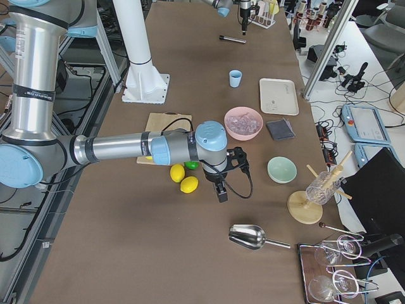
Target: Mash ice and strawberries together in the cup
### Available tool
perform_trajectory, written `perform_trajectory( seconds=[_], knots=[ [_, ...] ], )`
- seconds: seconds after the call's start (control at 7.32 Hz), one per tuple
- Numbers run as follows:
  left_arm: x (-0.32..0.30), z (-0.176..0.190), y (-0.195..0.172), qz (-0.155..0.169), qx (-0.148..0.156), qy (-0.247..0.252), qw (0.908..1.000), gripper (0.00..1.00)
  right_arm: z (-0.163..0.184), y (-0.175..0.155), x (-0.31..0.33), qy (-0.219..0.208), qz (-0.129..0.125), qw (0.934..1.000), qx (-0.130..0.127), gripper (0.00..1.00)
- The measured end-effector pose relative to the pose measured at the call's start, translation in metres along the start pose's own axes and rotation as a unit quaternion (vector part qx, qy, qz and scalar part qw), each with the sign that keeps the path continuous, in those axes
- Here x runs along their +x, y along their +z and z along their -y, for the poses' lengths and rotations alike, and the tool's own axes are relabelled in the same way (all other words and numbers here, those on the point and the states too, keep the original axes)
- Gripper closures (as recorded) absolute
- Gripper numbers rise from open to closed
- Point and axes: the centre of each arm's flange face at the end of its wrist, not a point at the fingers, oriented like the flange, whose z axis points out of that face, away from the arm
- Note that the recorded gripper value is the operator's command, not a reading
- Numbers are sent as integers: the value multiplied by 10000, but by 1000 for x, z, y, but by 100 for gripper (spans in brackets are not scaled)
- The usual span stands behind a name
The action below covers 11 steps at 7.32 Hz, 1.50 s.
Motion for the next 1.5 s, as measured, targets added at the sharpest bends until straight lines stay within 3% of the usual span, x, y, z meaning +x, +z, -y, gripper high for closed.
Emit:
perform_trajectory(
  seconds=[0.41,0.68,1.23,1.5],
  knots=[
    [-67,24,-105,-375,215,-674,9968,1,0,6,6,94,3,9999,-61,2],
    [-113,-7,-143,-422,365,-707,9959,1,-2,10,9,132,-6,9999,-97,2],
    [-156,-101,-160,-565,385,-575,9960,2,7,16,23,90,-278,9994,-171,2],
    [-165,-114,-157,-491,355,-531,9967,2,7,17,24,96,-292,9994,-176,2]
  ],
)
